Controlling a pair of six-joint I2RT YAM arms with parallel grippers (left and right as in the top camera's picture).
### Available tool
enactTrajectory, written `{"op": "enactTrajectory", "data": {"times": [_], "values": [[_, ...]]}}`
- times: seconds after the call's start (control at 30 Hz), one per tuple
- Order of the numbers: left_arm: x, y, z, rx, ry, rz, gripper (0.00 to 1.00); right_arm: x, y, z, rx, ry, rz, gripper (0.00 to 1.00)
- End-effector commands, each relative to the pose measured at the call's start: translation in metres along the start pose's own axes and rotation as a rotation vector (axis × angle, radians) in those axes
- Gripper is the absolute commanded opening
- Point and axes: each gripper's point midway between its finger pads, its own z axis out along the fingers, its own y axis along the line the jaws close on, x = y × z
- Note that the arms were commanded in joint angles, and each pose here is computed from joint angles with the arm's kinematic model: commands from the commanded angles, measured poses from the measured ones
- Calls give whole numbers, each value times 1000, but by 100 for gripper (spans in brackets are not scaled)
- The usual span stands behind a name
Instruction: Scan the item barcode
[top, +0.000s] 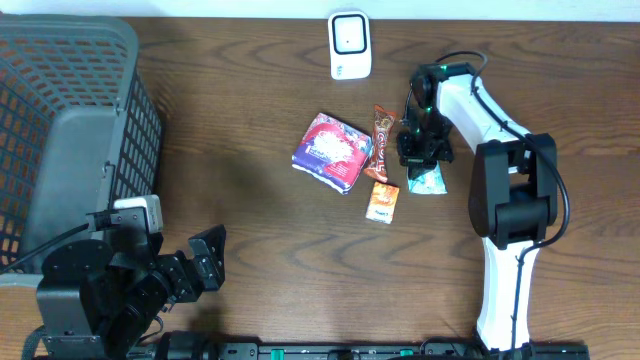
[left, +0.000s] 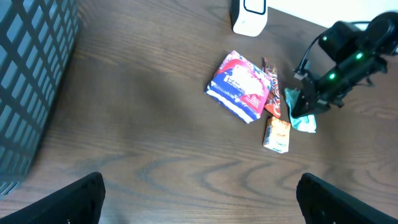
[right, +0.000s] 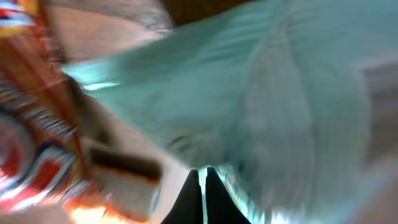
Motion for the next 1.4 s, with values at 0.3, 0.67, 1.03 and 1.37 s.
{"op": "enactTrajectory", "data": {"times": [0.3,0.67,1.03,1.37], "values": [[-3,-4,-3,15,-10,2,98,-24,-36,-71,102,-163,73,2],[-3,-4,-3,15,-10,2,98,-15,-31,-23,22,-77,53,1],[-3,-4,-3,15,-10,2,98,-13,-26,-2,30,-75,95,1],[-3,-4,-3,15,-10,2,98,-14,-20,-86,50,-206,100,4]]}}
